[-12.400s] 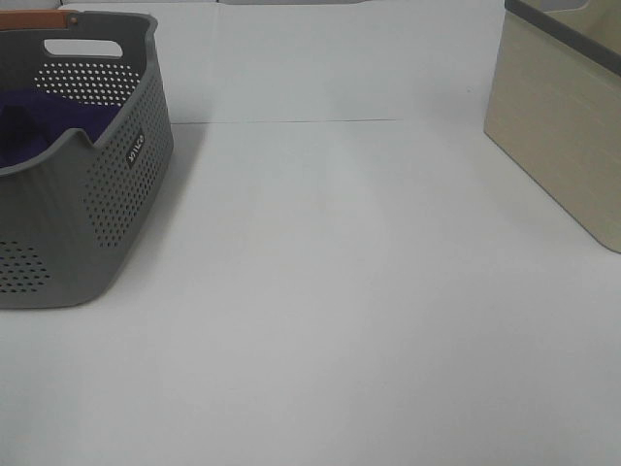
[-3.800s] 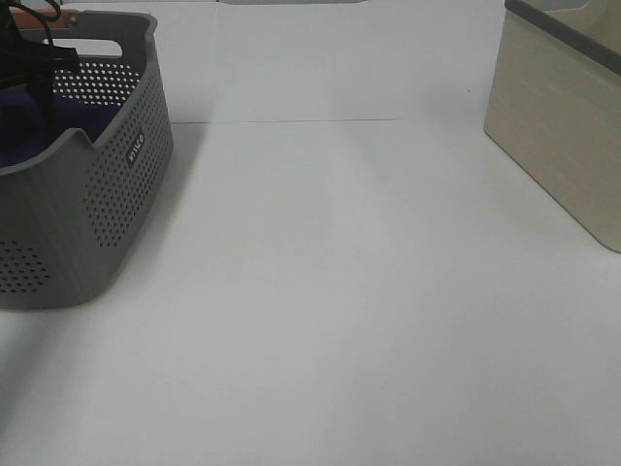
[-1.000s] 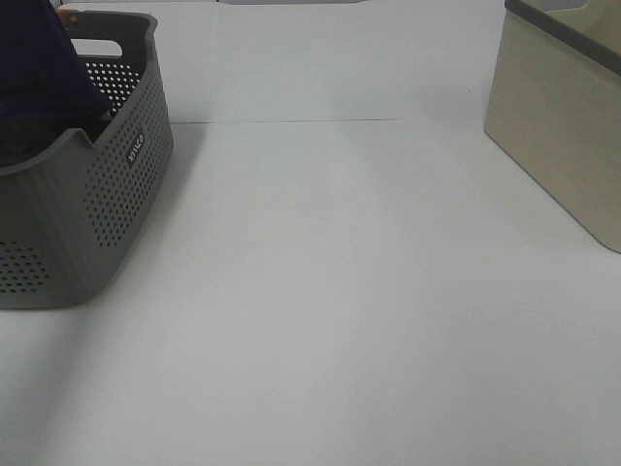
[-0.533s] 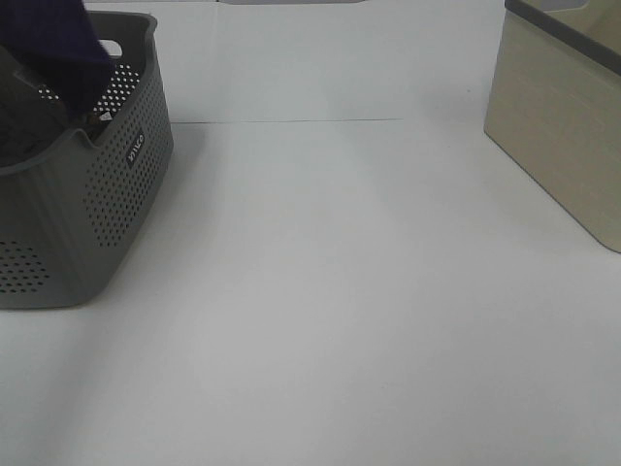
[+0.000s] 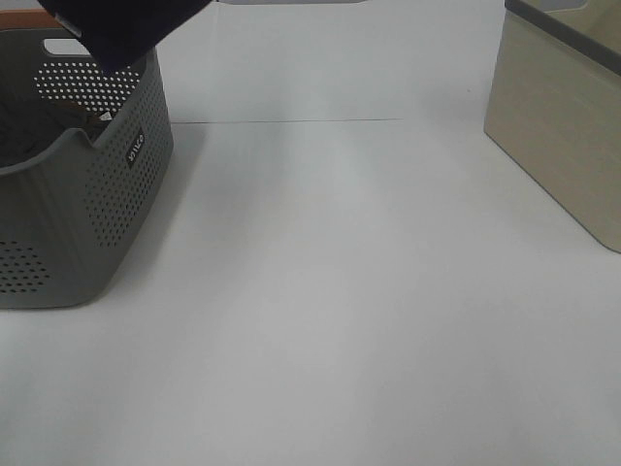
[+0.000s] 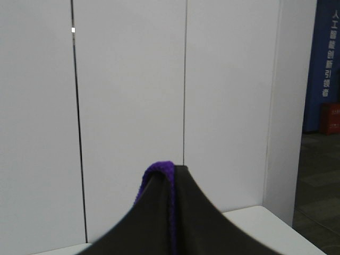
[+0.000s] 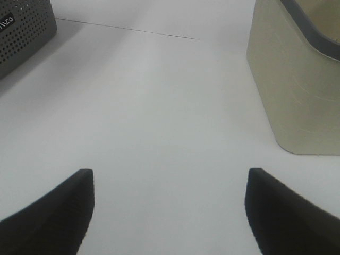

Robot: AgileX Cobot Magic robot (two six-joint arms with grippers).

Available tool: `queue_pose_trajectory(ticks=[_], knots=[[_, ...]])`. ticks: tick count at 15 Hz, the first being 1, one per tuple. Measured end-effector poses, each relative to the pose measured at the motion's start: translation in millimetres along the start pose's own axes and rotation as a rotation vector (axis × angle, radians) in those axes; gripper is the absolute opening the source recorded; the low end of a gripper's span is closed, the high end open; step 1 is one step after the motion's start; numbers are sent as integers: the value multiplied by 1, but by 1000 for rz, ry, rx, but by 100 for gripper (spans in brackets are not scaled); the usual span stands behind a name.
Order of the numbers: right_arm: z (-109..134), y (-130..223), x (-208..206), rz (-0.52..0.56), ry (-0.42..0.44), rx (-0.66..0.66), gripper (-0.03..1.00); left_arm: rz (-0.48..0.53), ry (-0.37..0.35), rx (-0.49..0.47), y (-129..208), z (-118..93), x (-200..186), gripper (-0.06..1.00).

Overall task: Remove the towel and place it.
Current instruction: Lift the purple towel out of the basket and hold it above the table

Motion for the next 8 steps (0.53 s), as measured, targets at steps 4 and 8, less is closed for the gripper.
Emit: queue_pose_trajectory(ticks=[4,8], knots=[[7,-29,32,3,-109,-28,69,-2,94,21,37,-46,36,0],[9,-51,64,36,-180,-44,69,8,133,21,57,-69,56,0]])
Point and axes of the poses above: a point on each arm's last joint axis where the gripper is mounted, x pointing out along that axis toward the gripper, z along the wrist's bending axis when the last joint is at zero, y = z × x, the point moved 3 cm from there along x, pointing out along that axis toward the gripper, and after that the axes turned 8 degrees about x, right-handed, at the moved point
